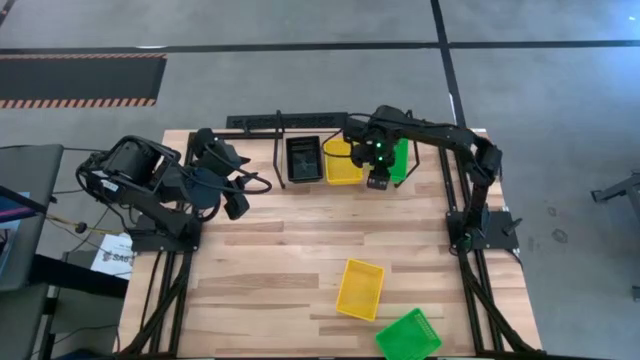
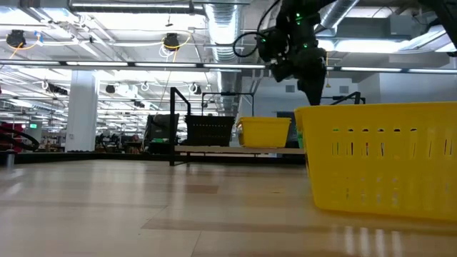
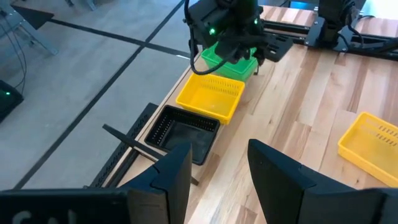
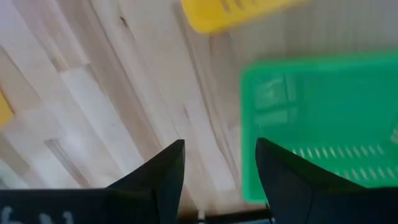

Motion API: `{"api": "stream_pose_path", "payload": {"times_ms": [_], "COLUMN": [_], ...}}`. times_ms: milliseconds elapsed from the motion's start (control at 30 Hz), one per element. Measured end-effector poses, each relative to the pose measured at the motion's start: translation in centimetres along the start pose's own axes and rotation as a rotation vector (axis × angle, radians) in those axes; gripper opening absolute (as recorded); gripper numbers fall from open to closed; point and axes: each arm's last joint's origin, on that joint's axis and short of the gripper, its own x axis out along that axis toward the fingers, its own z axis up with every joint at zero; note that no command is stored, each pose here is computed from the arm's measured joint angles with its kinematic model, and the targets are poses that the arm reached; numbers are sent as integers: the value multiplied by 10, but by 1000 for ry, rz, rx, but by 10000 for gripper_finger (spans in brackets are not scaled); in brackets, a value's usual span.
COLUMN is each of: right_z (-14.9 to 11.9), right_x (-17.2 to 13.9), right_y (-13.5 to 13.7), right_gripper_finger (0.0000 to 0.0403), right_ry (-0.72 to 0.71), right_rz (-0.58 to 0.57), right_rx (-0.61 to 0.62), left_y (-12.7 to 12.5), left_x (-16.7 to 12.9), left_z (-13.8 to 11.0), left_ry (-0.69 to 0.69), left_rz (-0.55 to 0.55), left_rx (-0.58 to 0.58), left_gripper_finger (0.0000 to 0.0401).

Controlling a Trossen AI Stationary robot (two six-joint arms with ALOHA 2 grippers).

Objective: Stack baskets on shelf by color
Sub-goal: Adjust the stacked bins on the shelf

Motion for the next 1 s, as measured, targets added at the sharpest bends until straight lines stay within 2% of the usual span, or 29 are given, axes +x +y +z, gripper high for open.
{"api": "stream_pose_path", "payload": {"times_ms": [133, 333, 533, 667, 833, 1000], "right_z": [-8, -30, -74, -102, -125, -120], "right_x": [-3, -29, -71, -88, -76, -49], "right_y": [-6, -1, 3, 6, 7, 2], "right_gripper_finger": [213, 213, 212, 214, 213, 211], "right_ry": [-8, -100, -268, -371, -370, -359], "right_rz": [0, -17, -65, -75, -67, -66], "right_rx": [28, 44, 126, 184, 244, 261], "left_y": [0, 0, 0, 1, 1, 1], "left_x": [0, 0, 0, 0, 0, 0], "left_z": [0, 0, 0, 0, 1, 1], "left_ry": [0, -4, -7, -15, -21, -25], "left_rz": [-1, 7, 13, 26, 37, 44], "left_rx": [10, 23, 18, 17, 16, 16], "left_gripper_finger": [146, 146, 146, 146, 146, 146]}}
